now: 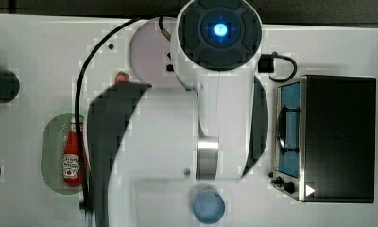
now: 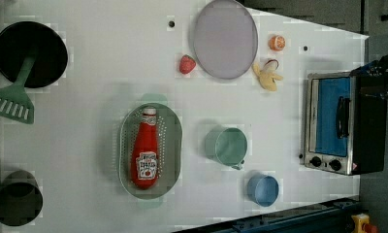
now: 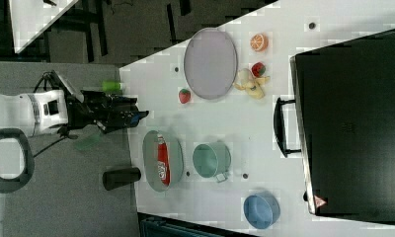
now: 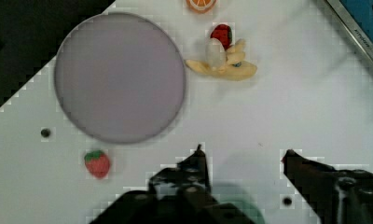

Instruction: Pick ketchup from strainer and place it on the table

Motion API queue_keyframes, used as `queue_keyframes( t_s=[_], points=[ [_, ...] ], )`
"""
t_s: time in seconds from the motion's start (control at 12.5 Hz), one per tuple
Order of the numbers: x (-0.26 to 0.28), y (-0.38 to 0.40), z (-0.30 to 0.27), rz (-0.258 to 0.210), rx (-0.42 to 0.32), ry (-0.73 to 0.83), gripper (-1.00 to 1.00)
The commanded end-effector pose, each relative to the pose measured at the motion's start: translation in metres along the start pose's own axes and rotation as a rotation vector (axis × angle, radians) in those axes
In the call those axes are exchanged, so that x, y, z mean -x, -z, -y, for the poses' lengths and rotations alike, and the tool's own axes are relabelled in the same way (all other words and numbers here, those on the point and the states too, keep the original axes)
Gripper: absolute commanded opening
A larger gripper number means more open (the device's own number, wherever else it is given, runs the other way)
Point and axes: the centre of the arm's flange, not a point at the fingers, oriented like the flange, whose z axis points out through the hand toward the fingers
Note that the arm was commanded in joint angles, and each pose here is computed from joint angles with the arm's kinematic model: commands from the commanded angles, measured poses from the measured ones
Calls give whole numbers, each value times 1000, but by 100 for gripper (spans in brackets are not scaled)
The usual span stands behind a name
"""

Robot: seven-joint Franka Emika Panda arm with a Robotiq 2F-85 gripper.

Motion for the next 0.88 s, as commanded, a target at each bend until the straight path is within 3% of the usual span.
queue_keyframes(
  t_s=[0.08, 0.24, 0.56, 0.88],
  points=[
    [49, 13, -90, 10, 9, -60, 59],
    [53, 12, -82, 4, 6, -44, 99],
    [95, -4, -14, -25, 8, 108, 100],
    [180, -34, 69, -38, 19, 336, 100]
  ],
)
